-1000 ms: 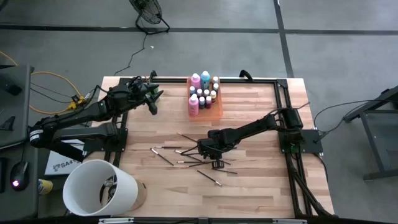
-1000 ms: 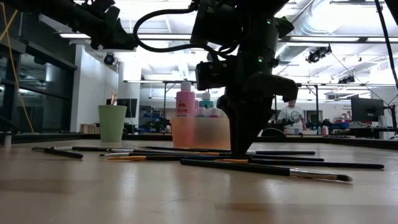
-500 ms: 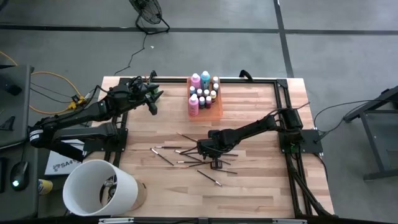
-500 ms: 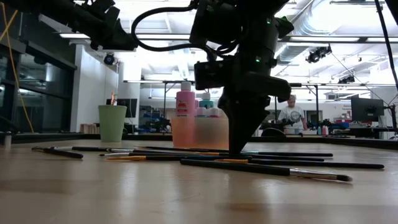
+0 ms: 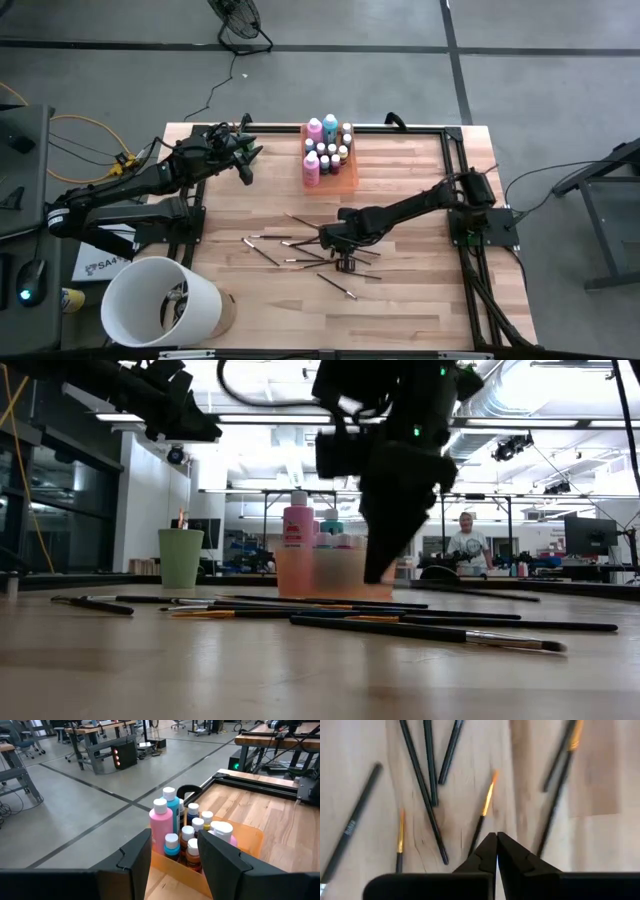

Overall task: Pick & Place Paint Supplies
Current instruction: Put the white paintbrush into the cup

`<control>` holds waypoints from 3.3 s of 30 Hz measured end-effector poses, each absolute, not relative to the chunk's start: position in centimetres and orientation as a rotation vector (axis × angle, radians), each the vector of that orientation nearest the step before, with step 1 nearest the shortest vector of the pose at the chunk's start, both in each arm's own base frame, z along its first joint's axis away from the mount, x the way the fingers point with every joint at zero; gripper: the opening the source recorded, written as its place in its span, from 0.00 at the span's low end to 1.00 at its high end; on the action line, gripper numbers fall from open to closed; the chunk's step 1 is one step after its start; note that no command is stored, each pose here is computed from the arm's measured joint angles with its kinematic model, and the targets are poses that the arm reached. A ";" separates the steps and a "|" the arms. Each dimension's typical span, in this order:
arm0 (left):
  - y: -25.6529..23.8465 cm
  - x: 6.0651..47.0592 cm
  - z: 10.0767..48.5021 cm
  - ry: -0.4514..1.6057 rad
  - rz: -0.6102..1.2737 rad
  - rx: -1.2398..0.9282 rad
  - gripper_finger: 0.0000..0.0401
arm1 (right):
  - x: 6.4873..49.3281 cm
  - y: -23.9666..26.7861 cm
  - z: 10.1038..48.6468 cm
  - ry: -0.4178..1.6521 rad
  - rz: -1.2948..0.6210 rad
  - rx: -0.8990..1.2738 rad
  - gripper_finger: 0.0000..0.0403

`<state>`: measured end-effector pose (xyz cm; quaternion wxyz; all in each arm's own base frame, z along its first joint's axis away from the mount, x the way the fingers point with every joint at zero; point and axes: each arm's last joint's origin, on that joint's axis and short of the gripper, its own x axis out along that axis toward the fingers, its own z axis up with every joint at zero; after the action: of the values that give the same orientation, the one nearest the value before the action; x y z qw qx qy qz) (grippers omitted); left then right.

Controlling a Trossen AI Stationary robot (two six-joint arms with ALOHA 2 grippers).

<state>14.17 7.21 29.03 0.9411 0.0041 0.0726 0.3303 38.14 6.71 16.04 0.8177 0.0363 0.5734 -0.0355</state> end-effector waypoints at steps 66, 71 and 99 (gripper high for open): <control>7.5 17.2 27.7 0.199 0.312 0.056 0.44 | 36.2 -2.3 23.6 0.258 -0.275 -0.068 0.01; 7.4 18.5 27.7 0.141 0.162 0.052 0.57 | 36.0 -3.1 25.1 -0.022 -0.196 -0.141 0.01; 7.6 21.9 26.8 0.043 0.075 -0.012 0.67 | 39.3 -6.8 26.1 -0.309 0.020 -0.224 0.01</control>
<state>21.91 7.65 26.78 0.9991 -0.0060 0.0213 0.0373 39.25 -6.85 26.08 0.9818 -0.1113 -0.1537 0.0099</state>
